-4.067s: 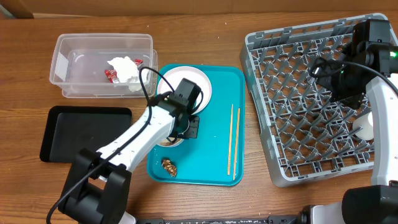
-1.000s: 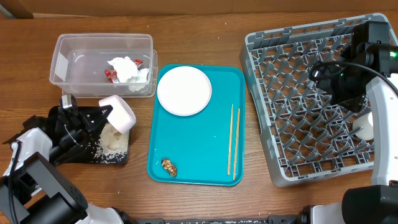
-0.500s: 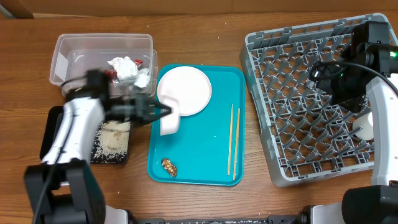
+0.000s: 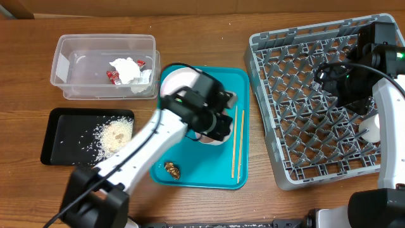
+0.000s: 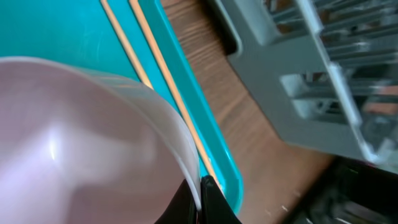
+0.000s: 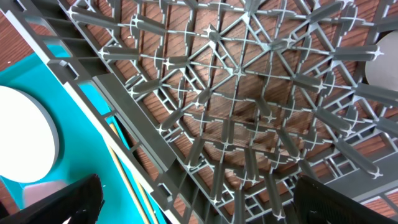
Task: Sort waste into correct bins and load items into the dishwasher
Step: 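Set the emptied pink bowl back on the teal tray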
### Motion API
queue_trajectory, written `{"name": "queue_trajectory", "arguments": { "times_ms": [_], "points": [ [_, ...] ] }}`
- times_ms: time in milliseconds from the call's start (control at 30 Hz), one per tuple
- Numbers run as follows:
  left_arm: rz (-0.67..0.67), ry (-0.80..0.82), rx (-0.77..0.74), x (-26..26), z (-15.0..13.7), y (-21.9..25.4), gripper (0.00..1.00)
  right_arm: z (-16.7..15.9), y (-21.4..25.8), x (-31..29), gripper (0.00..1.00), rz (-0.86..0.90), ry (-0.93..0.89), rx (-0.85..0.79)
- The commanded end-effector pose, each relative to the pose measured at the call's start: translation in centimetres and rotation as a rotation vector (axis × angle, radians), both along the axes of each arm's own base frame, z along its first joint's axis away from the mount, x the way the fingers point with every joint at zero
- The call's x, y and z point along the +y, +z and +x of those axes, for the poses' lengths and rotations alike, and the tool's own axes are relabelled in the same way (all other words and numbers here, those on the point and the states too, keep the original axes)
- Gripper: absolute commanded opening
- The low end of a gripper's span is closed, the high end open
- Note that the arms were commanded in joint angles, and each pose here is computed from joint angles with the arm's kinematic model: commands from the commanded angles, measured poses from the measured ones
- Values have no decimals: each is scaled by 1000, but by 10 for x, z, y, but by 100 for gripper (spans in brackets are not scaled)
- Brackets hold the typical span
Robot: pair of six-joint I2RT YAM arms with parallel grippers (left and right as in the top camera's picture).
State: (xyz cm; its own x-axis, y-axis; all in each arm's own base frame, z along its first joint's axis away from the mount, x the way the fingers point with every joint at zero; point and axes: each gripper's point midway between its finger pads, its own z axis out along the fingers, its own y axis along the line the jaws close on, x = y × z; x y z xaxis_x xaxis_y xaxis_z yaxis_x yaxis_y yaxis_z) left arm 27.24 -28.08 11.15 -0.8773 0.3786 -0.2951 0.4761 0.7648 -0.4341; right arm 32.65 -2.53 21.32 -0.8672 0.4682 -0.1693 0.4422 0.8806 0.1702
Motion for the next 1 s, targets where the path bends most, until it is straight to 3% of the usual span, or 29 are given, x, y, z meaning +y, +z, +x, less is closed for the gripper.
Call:
{"name": "queue_trajectory", "arguments": {
  "times_ms": [0, 200, 467, 833, 967],
  "points": [
    [119, 38, -61, -5, 11, -23, 4, 0, 0, 0, 100, 9, 2, 0],
    [141, 28, -57, -11, 12, -40, 11, -1, 0, 1, 100, 9, 2, 3],
    [142, 97, -75, 9, 31, -14, 42, -1, 0, 1, 100, 9, 5, 2],
    [152, 446, -78, 130, 56, 78, 53, 5, 8, 52, 100, 160, 274, -67],
    [132, 603, -114, 186, 48, 112, 65, -1, 8, 93, 100, 160, 410, -60]
  ]
}}
